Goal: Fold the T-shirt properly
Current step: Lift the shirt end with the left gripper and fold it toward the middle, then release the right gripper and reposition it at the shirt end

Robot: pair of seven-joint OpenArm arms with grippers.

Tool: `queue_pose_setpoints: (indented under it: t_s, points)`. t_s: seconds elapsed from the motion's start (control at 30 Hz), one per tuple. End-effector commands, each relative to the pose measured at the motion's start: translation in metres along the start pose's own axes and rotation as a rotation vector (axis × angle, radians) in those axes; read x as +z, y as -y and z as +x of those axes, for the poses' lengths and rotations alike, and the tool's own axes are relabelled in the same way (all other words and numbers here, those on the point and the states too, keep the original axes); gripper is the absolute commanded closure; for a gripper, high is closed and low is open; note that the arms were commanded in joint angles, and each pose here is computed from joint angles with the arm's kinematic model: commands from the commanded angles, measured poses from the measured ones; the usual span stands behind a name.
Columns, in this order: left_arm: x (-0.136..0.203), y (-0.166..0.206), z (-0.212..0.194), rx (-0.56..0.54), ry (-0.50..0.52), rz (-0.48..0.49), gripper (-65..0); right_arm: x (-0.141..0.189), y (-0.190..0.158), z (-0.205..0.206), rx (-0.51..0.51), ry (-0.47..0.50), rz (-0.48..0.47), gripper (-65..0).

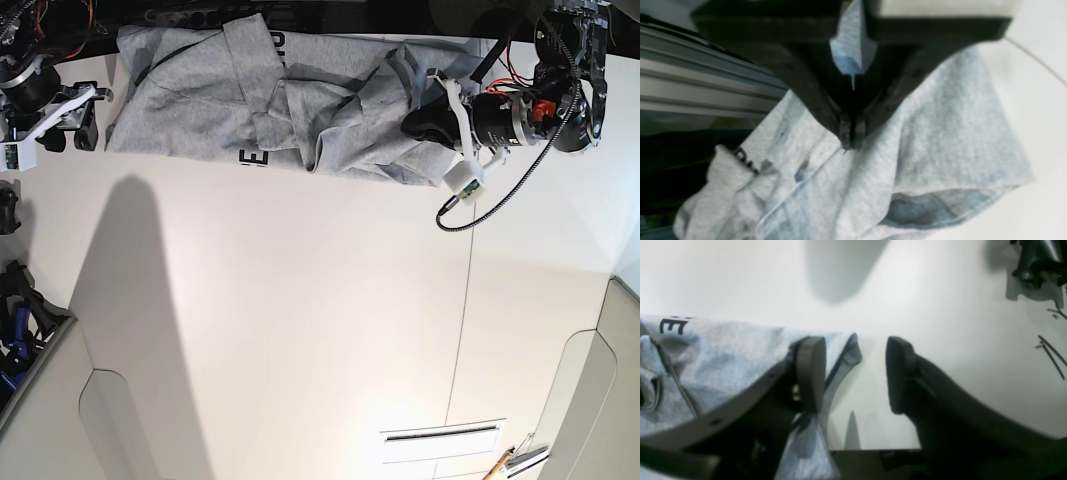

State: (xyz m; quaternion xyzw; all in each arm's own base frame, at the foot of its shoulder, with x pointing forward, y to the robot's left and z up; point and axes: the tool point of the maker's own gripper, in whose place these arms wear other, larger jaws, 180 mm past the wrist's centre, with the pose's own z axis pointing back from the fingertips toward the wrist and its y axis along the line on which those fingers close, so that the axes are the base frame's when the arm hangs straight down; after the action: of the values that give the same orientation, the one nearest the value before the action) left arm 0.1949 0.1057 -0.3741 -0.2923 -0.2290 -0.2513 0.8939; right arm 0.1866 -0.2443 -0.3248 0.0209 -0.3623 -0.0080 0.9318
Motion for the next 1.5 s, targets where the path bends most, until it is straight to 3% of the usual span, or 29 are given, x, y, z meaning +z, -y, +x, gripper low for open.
queue_pose_setpoints:
  t_s: [0.0, 0.17, 0.53, 0.77, 0.93, 1.07, 1.17, 1.47]
  points:
    - [0.004, 0.001, 0.01, -0.021, 0.036, -0.004, 0.0, 0.003, 0.001, 0.01, 0.013, 0.041, 0.0, -29.3]
    - [0.003, 0.027, 0.013, 0.043, 0.095, -0.126, 0.0, 0.003, 0.001, 0.01, 0.013, 0.041, 0.0, -29.3]
    - [-0.024, 0.09, -0.006, 0.042, 0.028, -0.334, 0.0, 0.003, 0.0, 0.011, 0.013, 0.042, 0.0, -29.3]
    - [-0.012, 0.118, 0.009, 0.043, 0.06, -0.474, 0.0, 0.003, 0.001, 0.011, 0.013, 0.043, 0.0, -29.3]
    - [0.003, 0.112, 0.027, -0.015, 0.118, -0.42, 0.0, 0.003, 0.008, 0.007, 0.033, 0.019, -0.04, -29.4]
    - [0.013, 0.09, 0.035, -0.017, 0.157, -0.339, 0.0, 0.003, 0.012, 0.001, 0.044, -0.009, -0.063, -39.9]
    - [0.02, 0.077, 0.04, -0.008, 0.182, -0.295, 0.0, 0.002, 0.011, -0.001, 0.033, -0.014, -0.054, -40.3]
    - [0.028, 0.063, 0.044, -0.001, 0.205, -0.248, 0.0, -0.026, 0.001, -0.057, -0.183, -0.146, 0.103, -40.3]
